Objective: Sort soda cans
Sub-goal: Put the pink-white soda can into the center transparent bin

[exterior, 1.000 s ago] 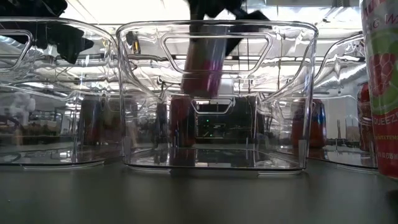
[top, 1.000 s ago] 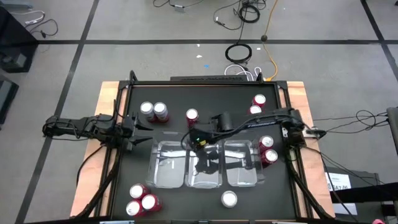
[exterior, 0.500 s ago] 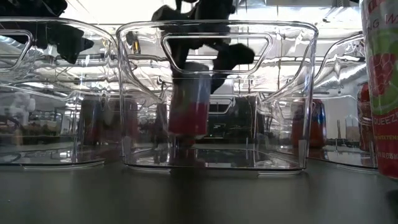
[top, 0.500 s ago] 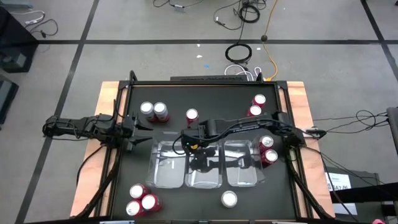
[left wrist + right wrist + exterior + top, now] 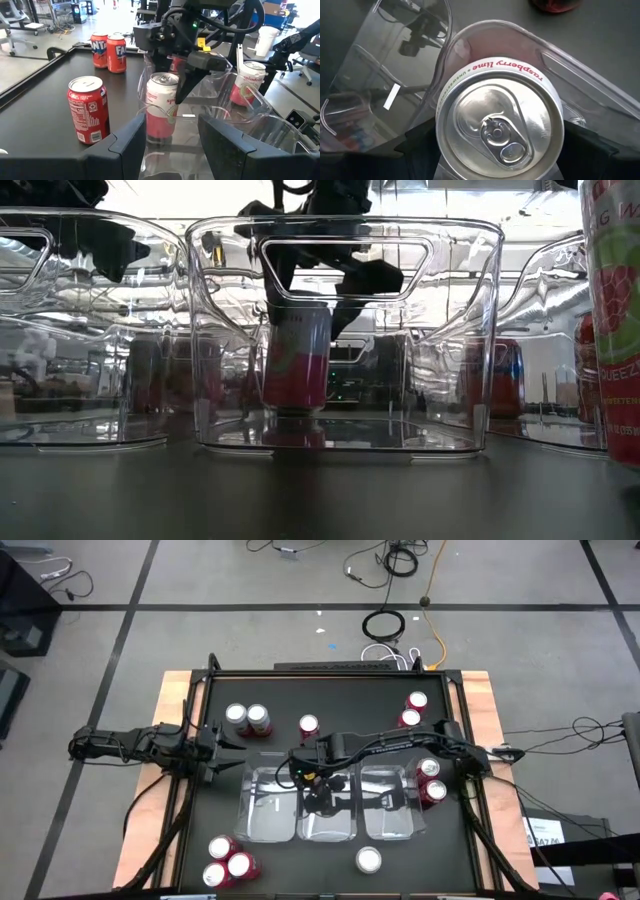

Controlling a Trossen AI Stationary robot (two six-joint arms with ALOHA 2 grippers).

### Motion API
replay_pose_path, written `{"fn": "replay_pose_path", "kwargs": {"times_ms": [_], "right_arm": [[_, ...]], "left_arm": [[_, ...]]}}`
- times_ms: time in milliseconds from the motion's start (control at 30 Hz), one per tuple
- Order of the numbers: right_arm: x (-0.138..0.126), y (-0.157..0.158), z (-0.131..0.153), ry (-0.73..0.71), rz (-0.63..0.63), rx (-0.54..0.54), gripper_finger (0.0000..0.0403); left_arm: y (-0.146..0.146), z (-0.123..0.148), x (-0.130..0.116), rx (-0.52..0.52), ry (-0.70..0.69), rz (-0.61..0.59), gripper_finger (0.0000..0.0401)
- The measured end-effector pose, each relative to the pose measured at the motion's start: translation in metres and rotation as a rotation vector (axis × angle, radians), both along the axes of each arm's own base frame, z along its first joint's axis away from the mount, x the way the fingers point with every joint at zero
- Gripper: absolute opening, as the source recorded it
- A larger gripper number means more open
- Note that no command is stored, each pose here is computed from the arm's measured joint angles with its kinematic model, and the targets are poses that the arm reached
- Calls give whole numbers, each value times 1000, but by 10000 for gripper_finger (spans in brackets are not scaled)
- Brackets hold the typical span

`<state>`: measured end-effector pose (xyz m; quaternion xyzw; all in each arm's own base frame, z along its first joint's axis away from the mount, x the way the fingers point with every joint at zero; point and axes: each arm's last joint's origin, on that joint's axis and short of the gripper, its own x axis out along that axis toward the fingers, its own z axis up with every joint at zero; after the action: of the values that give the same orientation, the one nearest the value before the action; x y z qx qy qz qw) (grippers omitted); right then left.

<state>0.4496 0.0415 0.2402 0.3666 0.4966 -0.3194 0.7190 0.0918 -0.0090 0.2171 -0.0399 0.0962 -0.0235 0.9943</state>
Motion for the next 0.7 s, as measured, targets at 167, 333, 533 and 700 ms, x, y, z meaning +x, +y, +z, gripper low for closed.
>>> {"fn": "replay_pose_path", "kwargs": {"times_ms": [167,333,533,700], "right_arm": [[0,1,0,0,1,1,316],[-1,7,0,1,24,-7,316],[1,9,-5,6,28,-6,316],[2,9,-6,3,22,-8,316]], "left_arm": [[0,0,0,0,-1,0,190],[0,0,0,0,0,0,190],[0,0,0,0,0,0,190],[0,0,0,0,0,0,190]]}}
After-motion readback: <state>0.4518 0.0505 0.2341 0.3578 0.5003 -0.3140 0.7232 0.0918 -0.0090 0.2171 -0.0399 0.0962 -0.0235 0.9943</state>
